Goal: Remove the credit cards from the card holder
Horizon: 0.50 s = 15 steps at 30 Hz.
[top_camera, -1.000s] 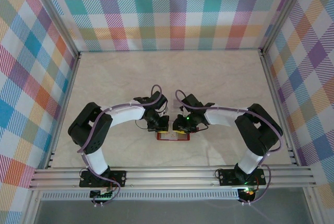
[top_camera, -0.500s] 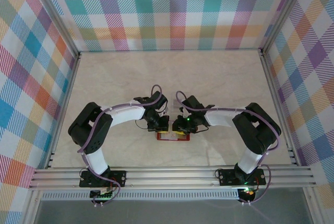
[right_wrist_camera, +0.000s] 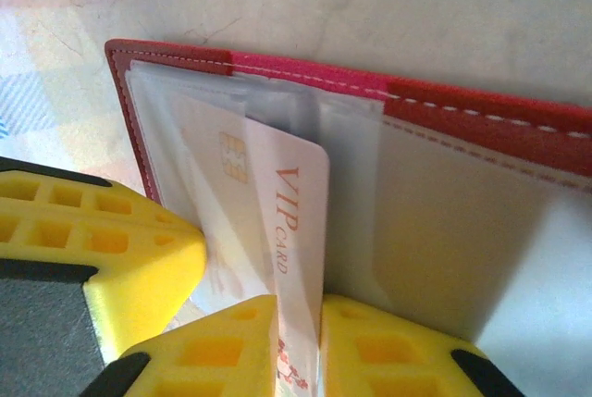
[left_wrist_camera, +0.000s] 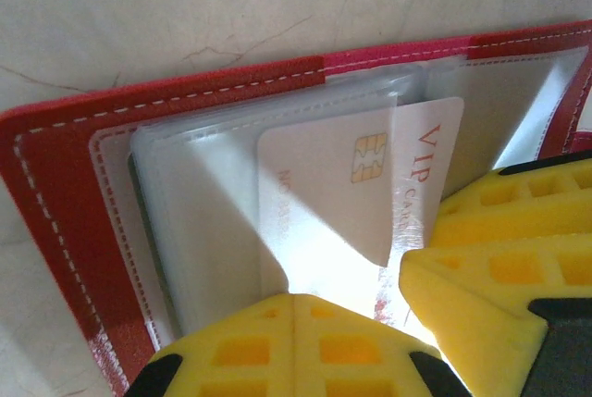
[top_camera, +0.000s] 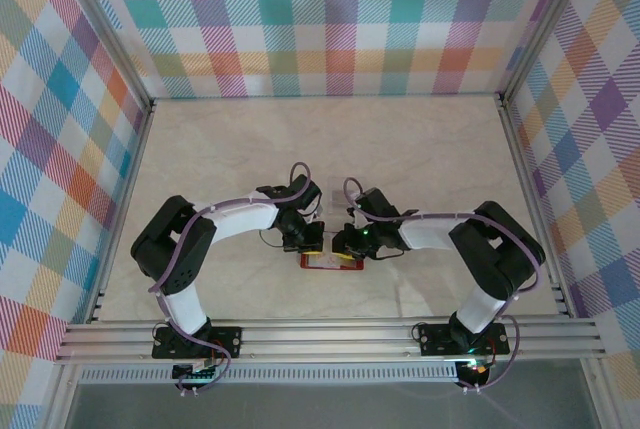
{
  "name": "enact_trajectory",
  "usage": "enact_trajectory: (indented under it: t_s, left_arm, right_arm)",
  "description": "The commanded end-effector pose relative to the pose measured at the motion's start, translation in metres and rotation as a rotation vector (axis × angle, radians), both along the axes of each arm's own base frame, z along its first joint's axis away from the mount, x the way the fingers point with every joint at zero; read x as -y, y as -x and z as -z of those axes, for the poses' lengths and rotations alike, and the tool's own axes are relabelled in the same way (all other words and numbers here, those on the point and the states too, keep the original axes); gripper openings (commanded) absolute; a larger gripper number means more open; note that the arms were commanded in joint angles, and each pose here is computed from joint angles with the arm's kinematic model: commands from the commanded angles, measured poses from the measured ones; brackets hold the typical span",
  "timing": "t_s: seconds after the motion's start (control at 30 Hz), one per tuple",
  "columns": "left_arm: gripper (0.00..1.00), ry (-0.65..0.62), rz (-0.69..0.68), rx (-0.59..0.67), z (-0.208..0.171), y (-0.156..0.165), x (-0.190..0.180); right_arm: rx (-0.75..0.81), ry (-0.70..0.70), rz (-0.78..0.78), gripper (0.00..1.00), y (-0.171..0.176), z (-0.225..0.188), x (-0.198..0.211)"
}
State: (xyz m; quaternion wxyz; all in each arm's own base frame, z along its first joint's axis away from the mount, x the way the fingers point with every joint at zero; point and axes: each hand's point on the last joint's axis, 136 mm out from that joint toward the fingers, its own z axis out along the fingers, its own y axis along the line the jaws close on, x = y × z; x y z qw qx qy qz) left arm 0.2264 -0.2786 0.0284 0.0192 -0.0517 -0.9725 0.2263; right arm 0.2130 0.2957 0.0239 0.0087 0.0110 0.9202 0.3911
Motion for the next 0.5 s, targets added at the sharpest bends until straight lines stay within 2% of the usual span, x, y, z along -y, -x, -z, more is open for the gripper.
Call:
enact_trajectory:
  t_s: [0.0,0.27,0.47]
  left_arm:
    - [0.04,-0.056,0.014,-0.019,0.011,0.008,-0.006]
    - [0.04,-0.048,0.015,-0.010,0.007,0.007,-0.003]
    - [0.04,-0.047,0.015,-0.001,0.005,0.006,-0.003]
  right_arm:
    - [0.024,-0.119,-0.015,0.18,-0.002,-0.018,-0.014]
    - [0.057,-0.142,-0.004,0.12,-0.003,-0.028,-0.013]
    - [0.072,-0.108,0.002,0.07,-0.003,-0.029,-0.007]
